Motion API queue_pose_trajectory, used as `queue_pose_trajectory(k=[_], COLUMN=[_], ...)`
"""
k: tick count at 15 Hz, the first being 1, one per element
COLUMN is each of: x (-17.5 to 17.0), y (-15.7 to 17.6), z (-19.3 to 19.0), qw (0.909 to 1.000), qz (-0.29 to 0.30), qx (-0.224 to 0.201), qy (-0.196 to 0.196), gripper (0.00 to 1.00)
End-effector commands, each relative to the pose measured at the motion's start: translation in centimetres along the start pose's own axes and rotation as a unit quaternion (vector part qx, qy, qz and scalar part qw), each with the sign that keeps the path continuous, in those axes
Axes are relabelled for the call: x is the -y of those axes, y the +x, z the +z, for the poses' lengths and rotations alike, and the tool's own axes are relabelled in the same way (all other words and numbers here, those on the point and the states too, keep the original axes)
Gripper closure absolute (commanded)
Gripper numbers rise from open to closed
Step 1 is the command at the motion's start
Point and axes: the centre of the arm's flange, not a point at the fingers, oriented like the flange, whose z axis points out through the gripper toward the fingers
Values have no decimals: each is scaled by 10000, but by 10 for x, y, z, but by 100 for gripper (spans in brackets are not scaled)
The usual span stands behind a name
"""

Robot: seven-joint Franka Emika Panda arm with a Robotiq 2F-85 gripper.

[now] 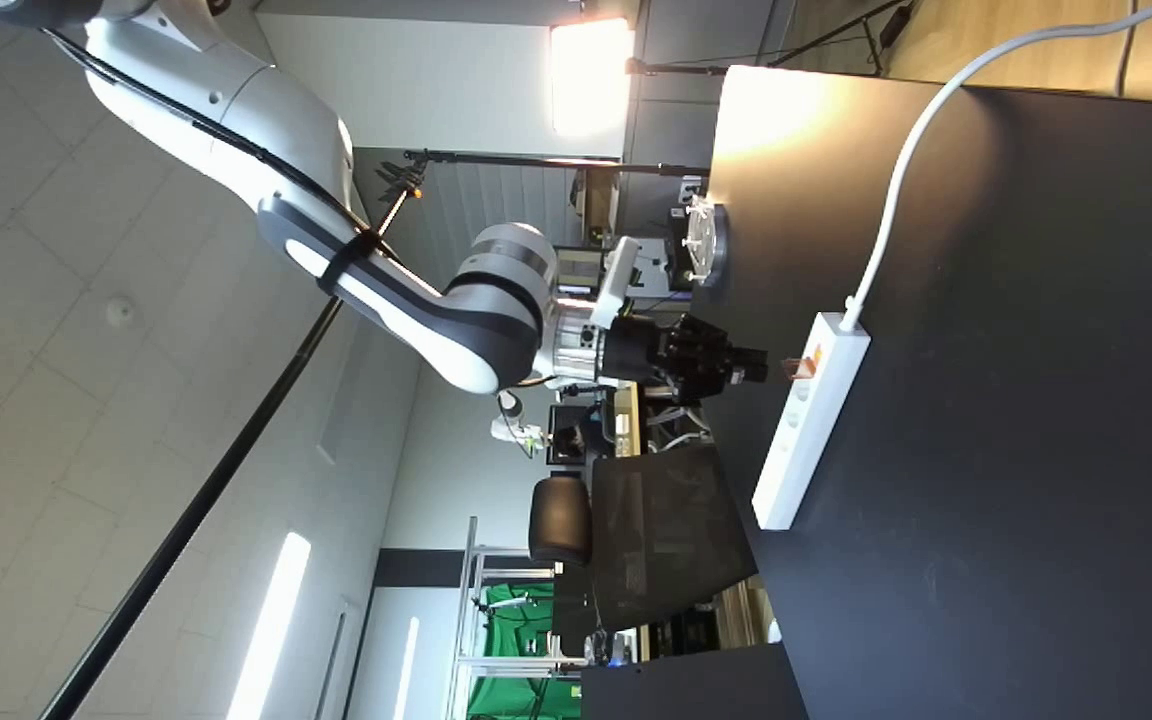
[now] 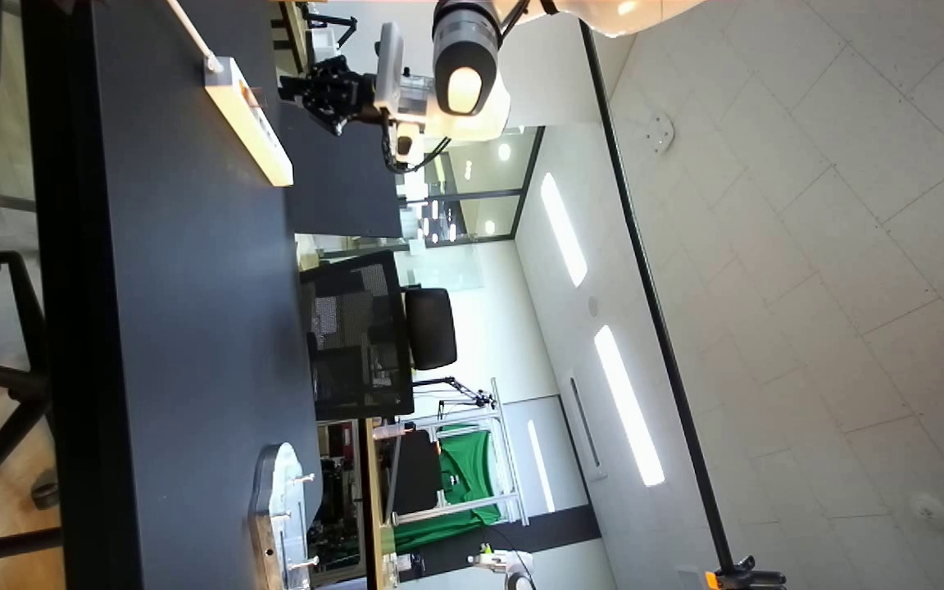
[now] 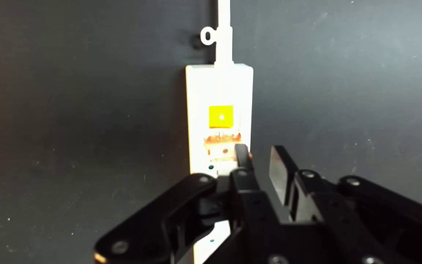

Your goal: Press the switch on the adapter

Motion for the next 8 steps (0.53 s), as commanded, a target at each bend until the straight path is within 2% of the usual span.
queue_pose_trajectory(k=[1,4,5,6,8], x=[3,1,2,2,2], y=[1,0,-5,-5,-6], z=[-20,-20,-13,-12,-9], qw=[9996,9989,9995,9994,9994], qz=[-171,-224,-149,-140,-143], qx=[230,414,295,310,318], qy=[-7,-57,17,21,23], gripper=[46,27,20,38,24])
